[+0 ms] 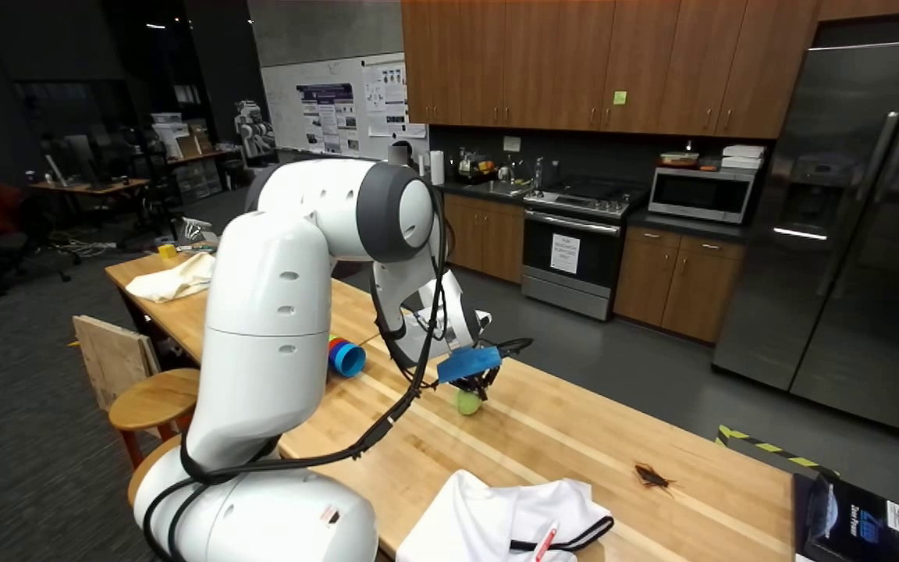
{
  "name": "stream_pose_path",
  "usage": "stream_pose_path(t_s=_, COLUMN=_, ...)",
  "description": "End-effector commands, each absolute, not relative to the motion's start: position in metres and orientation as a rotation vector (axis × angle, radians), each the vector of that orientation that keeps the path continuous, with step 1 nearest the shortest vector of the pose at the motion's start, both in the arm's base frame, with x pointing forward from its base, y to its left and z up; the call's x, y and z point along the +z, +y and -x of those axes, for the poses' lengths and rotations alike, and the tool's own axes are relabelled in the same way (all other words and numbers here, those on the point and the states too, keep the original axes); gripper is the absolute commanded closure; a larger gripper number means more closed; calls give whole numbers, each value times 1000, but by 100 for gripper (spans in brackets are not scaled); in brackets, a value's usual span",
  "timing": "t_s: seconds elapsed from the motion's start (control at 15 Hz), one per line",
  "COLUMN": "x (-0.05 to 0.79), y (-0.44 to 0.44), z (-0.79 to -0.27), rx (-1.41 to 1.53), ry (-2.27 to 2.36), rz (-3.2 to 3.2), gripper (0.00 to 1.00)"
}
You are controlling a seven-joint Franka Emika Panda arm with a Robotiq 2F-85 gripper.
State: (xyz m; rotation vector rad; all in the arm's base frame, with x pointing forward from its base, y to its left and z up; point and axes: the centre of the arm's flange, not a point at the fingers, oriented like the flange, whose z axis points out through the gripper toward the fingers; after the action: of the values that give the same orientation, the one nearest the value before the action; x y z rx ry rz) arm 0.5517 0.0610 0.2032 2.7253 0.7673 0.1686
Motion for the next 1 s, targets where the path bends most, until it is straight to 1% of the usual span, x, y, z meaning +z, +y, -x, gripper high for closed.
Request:
stream_pose_path(t_s=0.0, x=205, y=74, z=-554, rx=156, ry=813, rz=-2747, gripper=100)
stream_pose_path(t_s=0.53, x=209, y=67, z=-556, rx=128, ry=750, rz=-2809, gripper=100)
stream_pose_path(t_s=0.93, x=218, y=83, z=-562, rx=140, ry=798, rz=-2791, gripper=100)
